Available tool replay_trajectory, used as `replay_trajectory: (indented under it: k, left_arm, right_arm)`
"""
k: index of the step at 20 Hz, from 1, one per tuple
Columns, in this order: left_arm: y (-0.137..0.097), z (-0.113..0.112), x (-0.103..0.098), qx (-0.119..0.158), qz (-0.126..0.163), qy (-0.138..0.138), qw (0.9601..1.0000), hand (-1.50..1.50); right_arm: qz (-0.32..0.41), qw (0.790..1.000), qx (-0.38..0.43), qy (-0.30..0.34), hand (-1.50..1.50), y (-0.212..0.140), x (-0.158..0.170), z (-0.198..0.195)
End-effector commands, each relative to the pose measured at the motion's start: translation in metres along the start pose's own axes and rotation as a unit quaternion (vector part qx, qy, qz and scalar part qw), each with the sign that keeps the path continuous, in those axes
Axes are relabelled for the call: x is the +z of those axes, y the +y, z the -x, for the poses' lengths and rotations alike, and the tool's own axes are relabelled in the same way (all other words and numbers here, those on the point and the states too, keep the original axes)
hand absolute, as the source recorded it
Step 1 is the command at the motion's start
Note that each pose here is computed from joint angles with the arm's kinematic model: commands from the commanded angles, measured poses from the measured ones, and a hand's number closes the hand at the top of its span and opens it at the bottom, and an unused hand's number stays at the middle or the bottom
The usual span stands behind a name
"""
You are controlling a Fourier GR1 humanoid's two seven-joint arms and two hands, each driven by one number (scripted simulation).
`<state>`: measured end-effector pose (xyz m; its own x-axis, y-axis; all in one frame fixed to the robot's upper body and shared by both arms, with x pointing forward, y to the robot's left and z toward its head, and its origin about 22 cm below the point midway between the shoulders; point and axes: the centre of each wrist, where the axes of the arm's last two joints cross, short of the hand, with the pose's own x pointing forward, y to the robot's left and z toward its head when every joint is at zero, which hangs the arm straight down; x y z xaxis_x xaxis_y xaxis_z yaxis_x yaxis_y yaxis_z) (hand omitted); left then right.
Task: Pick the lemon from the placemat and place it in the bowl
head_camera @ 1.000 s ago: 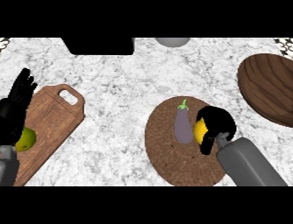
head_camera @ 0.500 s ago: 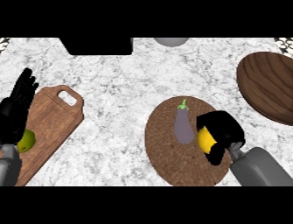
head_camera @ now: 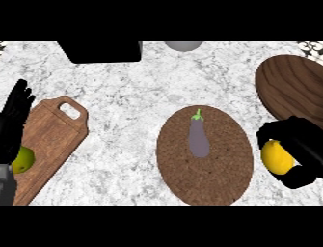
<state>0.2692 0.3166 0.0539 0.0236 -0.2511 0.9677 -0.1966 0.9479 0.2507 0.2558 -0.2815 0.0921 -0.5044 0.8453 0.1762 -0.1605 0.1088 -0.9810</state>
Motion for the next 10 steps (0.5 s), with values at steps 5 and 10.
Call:
replay_trajectory:
  k: [5, 10]
  left_arm:
    - [0.002, -0.010, -0.002, -0.002, 0.003, 0.000, 1.0000, 0.00]
    - [0.001, -0.002, -0.001, 0.003, 0.012, -0.003, 0.9999, 0.00]
  right_arm:
    - [0.190, 0.979, -0.068, 0.002, 1.50, -0.084, 0.059, 0.027]
    - [0.209, 0.970, -0.109, 0.058, 1.50, -0.112, 0.077, 0.054]
